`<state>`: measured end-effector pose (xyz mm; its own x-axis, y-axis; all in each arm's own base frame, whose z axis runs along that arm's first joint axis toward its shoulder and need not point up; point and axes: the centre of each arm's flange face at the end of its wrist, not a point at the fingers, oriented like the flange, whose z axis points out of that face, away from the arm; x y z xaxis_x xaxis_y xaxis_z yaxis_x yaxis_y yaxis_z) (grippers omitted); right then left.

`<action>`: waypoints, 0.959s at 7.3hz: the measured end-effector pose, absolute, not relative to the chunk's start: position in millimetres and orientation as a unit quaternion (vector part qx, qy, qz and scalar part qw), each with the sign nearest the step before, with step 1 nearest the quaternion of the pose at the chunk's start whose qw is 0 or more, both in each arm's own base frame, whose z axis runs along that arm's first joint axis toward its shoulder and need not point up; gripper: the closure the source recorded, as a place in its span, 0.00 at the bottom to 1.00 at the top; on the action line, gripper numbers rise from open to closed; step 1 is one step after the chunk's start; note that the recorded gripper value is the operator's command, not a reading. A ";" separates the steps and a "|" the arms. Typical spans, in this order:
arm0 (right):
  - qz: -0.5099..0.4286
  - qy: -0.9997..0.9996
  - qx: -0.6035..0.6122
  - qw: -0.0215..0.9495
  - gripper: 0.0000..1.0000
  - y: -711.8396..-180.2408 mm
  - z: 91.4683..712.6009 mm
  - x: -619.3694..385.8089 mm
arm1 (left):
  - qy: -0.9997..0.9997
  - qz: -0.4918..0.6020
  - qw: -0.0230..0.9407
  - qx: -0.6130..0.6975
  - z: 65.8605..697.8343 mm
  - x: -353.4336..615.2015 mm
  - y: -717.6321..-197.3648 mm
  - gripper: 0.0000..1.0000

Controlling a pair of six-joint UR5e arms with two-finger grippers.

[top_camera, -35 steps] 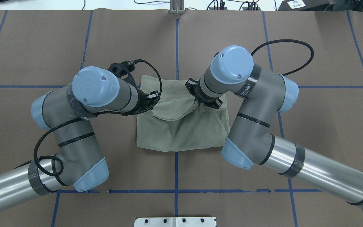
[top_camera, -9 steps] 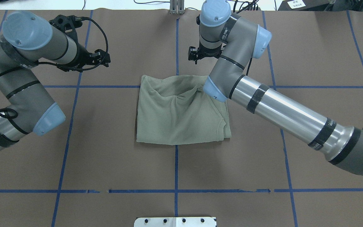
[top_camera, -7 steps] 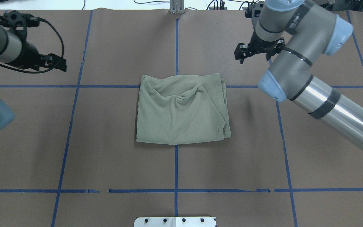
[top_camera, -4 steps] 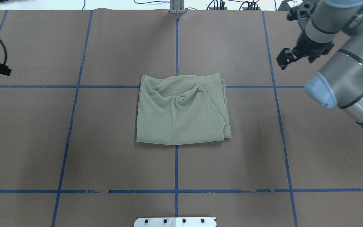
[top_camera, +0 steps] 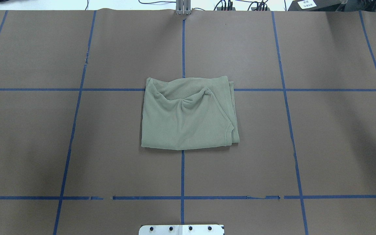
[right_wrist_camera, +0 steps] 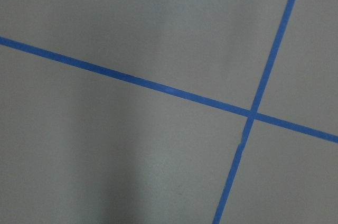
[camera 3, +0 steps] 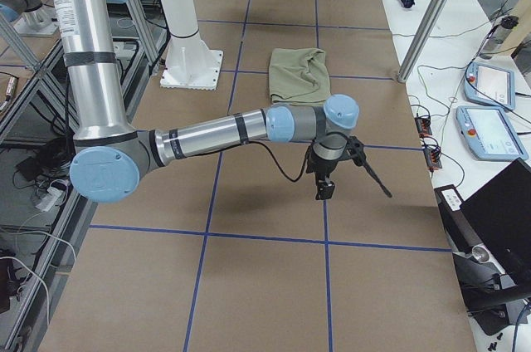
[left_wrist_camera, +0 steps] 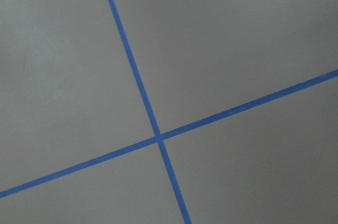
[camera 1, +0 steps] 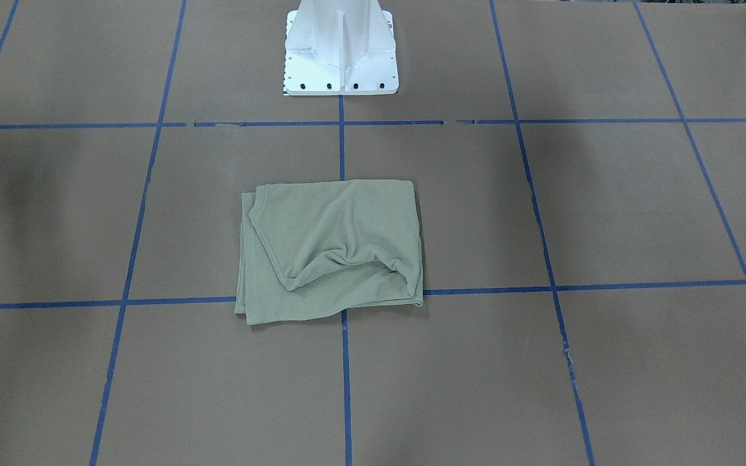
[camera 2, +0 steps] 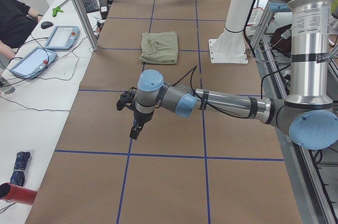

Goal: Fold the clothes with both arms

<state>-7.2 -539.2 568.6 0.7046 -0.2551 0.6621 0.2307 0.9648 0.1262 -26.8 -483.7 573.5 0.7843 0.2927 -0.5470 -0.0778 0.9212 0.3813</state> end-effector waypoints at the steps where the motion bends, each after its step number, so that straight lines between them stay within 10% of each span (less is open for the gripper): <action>1: -0.124 -0.376 0.019 0.918 0.00 -536.3 582.5 6.6 | 0.313 0.098 0.929 0.173 578.7 -30.2 -483.6 0.00; 7: -0.067 -0.384 0.000 0.921 0.00 -506.2 630.7 46.9 | 0.309 0.076 0.945 0.073 647.3 -48.4 -445.6 0.00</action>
<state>46.9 -506.2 630.7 0.6967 -0.1224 0.7068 0.1227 0.9911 0.0507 -48.4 -445.6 647.3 0.7974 0.1897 -0.5729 -0.0992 0.9776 0.1856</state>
